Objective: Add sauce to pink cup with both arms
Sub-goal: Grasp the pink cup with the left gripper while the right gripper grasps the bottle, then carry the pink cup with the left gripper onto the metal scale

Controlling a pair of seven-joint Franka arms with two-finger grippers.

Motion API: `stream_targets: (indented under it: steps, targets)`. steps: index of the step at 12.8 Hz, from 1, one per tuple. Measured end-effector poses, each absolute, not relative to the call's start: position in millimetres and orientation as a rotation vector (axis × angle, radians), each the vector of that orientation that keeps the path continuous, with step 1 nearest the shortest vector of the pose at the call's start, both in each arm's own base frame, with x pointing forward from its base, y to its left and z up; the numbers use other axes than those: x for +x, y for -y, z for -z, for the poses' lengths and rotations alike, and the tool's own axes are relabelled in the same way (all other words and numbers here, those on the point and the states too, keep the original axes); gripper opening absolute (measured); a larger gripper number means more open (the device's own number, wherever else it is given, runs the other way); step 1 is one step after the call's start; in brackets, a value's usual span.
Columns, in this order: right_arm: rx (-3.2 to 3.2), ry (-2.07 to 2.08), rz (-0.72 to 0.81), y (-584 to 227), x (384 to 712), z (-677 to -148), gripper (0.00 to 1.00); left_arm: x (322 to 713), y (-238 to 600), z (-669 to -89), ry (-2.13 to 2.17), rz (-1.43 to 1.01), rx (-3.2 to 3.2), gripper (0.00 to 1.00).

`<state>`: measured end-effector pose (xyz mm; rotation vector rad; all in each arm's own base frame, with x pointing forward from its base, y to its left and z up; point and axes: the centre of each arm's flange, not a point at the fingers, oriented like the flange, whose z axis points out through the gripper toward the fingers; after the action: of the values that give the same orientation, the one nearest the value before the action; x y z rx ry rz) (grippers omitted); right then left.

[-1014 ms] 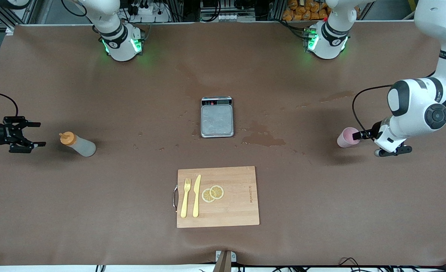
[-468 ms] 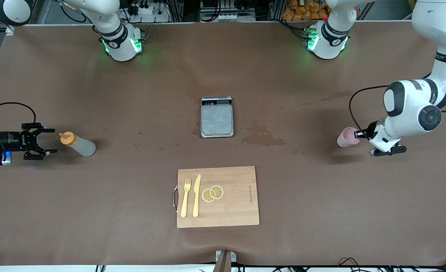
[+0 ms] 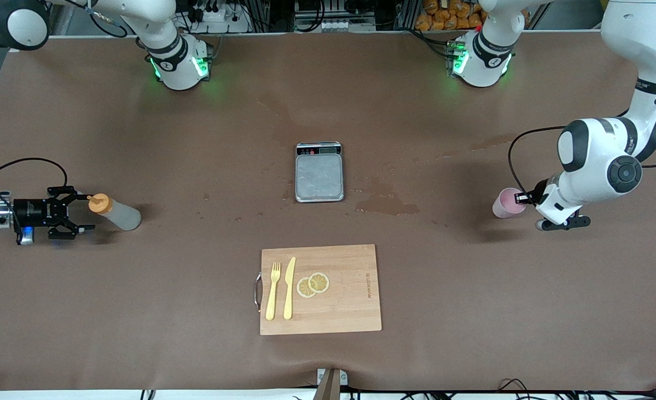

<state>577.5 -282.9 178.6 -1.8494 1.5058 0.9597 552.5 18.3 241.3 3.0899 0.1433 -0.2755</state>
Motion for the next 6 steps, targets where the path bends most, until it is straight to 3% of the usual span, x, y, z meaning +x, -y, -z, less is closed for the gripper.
stream_targets:
  steps: [3, 6]
  targets:
    - [-1.788, -1.523, -0.973, 294, 569, -160, 1.00, 567, 11, -277, -0.136, 0.305, 3.087, 0.03]
    - [-1.768, -1.520, -0.986, 290, 570, -154, 1.00, 581, 92, -335, -0.194, 0.311, 3.084, 0.03]
